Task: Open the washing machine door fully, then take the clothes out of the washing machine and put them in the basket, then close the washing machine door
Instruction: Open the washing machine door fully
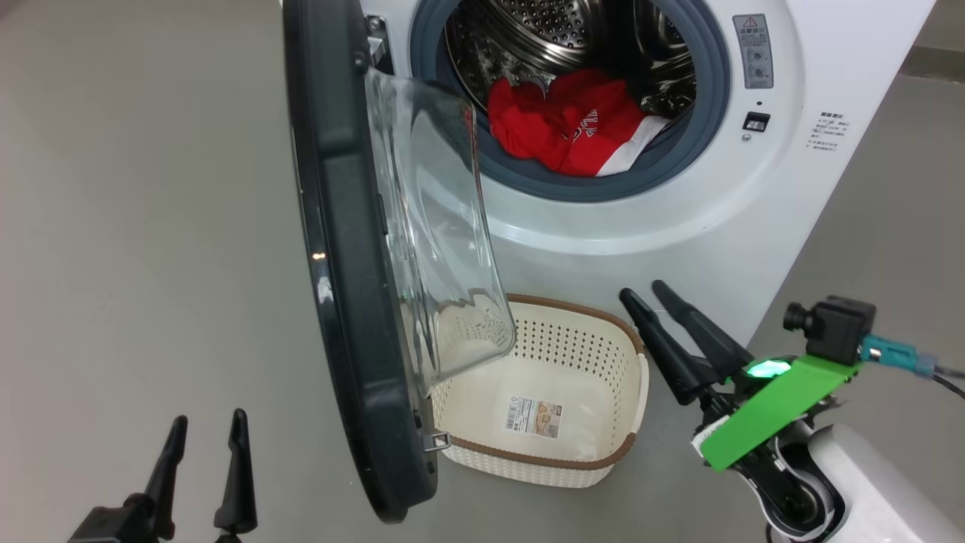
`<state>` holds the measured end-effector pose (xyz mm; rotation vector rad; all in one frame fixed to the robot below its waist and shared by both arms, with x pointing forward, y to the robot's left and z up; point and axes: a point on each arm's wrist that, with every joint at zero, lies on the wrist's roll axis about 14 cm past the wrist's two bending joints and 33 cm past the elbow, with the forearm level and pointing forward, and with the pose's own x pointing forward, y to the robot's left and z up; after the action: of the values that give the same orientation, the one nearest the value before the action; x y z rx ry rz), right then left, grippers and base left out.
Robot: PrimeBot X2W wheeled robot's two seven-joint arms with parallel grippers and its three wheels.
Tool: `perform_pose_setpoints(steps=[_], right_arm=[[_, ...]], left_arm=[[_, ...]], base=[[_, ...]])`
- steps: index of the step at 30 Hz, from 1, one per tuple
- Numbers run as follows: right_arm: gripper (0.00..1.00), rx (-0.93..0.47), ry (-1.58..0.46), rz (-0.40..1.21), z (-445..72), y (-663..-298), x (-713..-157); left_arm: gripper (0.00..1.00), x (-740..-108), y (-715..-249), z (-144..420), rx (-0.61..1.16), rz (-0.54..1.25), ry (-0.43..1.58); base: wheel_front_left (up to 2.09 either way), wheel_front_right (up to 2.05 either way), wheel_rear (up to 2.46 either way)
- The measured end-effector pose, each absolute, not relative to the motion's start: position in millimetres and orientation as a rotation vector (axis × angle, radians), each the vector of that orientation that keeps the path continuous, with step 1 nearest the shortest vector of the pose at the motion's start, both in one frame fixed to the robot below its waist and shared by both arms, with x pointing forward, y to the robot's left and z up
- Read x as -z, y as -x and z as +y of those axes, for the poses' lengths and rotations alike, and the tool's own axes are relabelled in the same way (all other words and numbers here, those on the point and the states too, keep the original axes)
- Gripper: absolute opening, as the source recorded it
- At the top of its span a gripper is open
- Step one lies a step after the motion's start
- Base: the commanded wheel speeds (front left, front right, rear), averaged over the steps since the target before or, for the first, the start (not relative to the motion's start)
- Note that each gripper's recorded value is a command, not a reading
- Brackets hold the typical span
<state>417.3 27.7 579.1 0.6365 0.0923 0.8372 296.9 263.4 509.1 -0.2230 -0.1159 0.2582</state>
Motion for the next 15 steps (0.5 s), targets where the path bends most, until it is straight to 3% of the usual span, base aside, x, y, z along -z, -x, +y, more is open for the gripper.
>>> perform_pose_setpoints(steps=[5,15], right_arm=[[1.00,-0.776,-0.519,-0.006,10.2,-425.8,-570.5],[1.00,-0.719,-0.354,-0.035,-0.4,-428.6,-547.1]], left_arm=[[1.00,-512.0,-295.9,265.6,-0.258,-0.125,0.218],[1.00,-512.0,-295.7,268.4,-0.270,-0.125,0.224]], base=[[0.00,0.00,0.00],[0.00,0.00,0.00]])
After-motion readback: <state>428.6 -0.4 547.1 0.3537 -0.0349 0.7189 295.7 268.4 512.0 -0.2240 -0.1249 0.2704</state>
